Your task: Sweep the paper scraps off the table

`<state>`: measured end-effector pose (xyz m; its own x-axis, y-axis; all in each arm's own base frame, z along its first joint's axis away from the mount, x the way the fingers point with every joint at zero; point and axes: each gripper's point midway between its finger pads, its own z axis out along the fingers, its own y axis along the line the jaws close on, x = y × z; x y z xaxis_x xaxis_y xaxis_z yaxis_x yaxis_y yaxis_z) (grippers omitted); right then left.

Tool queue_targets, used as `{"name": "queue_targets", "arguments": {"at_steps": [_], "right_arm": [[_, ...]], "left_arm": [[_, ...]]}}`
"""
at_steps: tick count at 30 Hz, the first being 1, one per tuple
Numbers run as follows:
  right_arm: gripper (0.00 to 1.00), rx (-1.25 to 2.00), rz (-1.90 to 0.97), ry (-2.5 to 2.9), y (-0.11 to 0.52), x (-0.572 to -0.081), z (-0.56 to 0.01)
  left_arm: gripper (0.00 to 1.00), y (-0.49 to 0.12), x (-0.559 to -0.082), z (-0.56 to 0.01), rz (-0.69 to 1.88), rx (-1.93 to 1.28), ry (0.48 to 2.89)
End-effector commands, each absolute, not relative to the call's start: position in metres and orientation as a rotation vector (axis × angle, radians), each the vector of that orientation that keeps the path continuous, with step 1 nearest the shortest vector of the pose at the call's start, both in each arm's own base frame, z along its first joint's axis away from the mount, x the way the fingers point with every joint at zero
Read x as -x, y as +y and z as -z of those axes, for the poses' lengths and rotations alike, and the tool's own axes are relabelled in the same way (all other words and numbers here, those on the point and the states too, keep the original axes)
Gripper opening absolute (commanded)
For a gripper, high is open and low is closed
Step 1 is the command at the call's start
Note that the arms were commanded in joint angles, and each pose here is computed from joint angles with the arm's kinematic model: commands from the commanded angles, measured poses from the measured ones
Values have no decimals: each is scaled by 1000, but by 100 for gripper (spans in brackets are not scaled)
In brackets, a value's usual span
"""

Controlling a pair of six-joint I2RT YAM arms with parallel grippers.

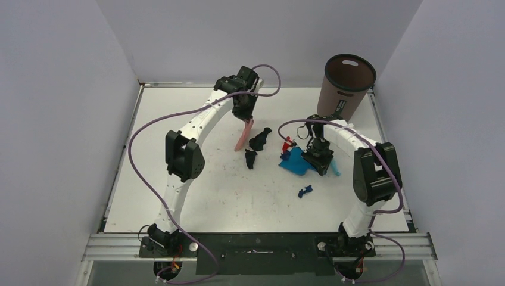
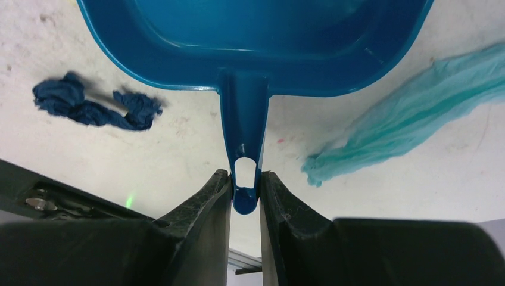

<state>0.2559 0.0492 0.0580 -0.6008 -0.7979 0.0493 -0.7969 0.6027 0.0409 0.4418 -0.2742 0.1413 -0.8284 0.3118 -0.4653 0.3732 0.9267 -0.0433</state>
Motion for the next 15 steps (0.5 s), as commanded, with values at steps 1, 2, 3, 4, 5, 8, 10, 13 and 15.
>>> {"name": "queue_targets", "arguments": {"at_steps": [1,2,3,4,5,8,10,13,15], "right_arm": [[5,-1381,25,-2786,62,-276,-55],[5,-1381,25,-2782,63,-278,-53],[5,-1381,27,-2782,65,-280,-52],[5,-1384,27,-2780,67,-283,-50],[5,-1381,27,-2778,68,-285,-49],[5,-1393,34,-2775,74,-290,-47],[5,-1399,35,-2785,78,-294,-49],[5,-1411,49,-2805,83,-299,-53],[5,-1415,54,-2814,84,-301,-54]], "left_arm": [[0,-330,-448,-146,477,-510,2545],[0,-336,-446,-147,506,-510,2540],[0,-342,-445,-147,533,-513,2535],[0,-349,-443,-149,562,-517,2529],[0,-355,-441,-150,589,-521,2522],[0,-371,-432,-152,638,-549,2511],[0,-380,-424,-154,669,-577,2504],[0,-389,-412,-159,713,-608,2492],[0,-390,-405,-164,729,-615,2486]]}}
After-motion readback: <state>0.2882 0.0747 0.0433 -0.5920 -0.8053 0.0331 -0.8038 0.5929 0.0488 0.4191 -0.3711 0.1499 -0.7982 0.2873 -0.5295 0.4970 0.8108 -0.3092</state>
